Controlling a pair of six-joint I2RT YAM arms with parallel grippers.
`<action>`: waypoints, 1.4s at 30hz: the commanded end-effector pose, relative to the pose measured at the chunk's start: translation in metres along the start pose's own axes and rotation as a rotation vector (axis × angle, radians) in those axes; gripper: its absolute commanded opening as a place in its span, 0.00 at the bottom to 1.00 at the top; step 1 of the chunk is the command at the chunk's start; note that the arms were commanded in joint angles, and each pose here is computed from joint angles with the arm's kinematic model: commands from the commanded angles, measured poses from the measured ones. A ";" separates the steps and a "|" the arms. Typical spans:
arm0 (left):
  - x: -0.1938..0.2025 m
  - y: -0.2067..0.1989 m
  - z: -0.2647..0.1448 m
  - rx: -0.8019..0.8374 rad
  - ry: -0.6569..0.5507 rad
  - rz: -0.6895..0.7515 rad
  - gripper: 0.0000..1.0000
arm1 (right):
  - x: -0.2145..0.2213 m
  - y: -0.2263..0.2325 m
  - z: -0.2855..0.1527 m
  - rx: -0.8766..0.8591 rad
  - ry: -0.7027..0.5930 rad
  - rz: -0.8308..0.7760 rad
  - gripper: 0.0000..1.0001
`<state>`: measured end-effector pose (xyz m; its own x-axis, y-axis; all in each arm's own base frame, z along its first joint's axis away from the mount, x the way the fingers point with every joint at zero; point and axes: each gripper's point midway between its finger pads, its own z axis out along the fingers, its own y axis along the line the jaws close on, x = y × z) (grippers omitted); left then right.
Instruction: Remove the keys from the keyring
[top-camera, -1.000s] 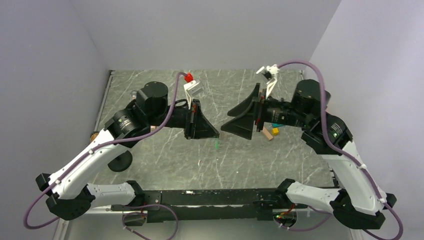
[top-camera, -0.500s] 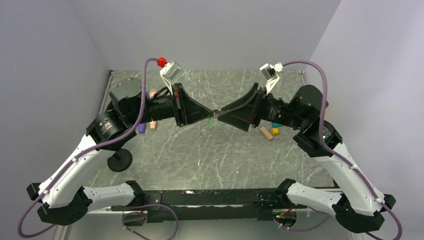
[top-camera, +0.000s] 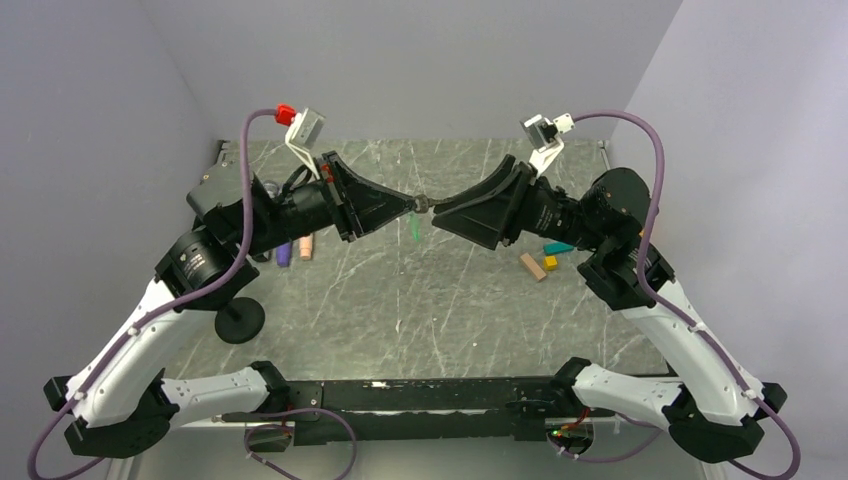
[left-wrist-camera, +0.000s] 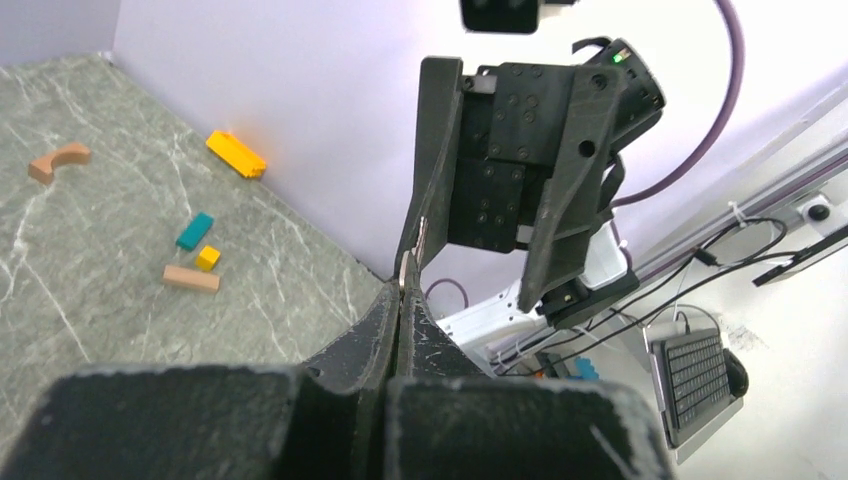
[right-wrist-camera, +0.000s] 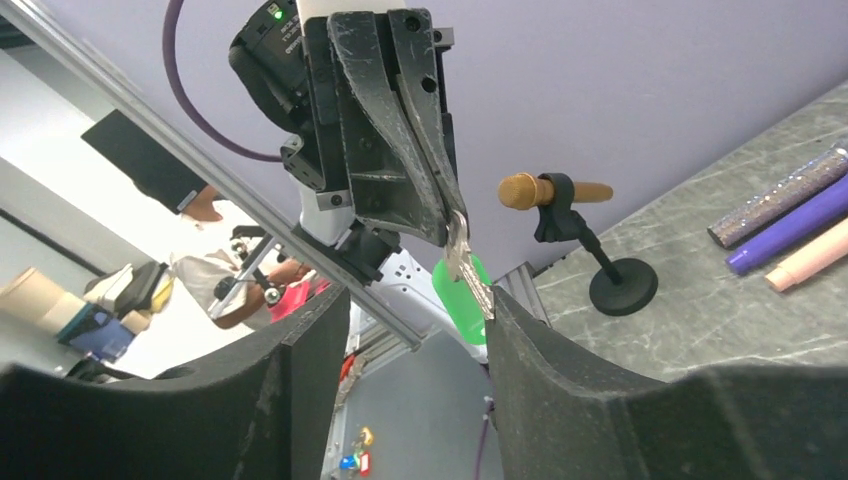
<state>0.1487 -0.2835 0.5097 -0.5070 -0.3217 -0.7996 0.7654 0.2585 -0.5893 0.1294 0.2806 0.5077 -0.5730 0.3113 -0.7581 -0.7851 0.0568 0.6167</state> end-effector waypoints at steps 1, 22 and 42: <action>-0.025 -0.013 -0.004 0.036 -0.112 -0.020 0.00 | -0.010 0.017 0.003 -0.077 -0.019 -0.026 0.54; -0.030 -0.007 0.004 0.023 -0.154 -0.048 0.00 | -0.024 0.021 0.013 -0.094 -0.034 -0.076 0.40; -0.041 0.002 0.003 -0.030 -0.220 -0.052 0.00 | -0.029 0.006 0.005 0.003 -0.094 -0.068 0.92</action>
<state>0.1701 -0.2832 0.5246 -0.4893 -0.4620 -0.7396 0.7227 0.2599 -0.6405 0.1515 0.2903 0.5188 -0.5239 0.3355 -0.7829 -0.8076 0.0965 0.5817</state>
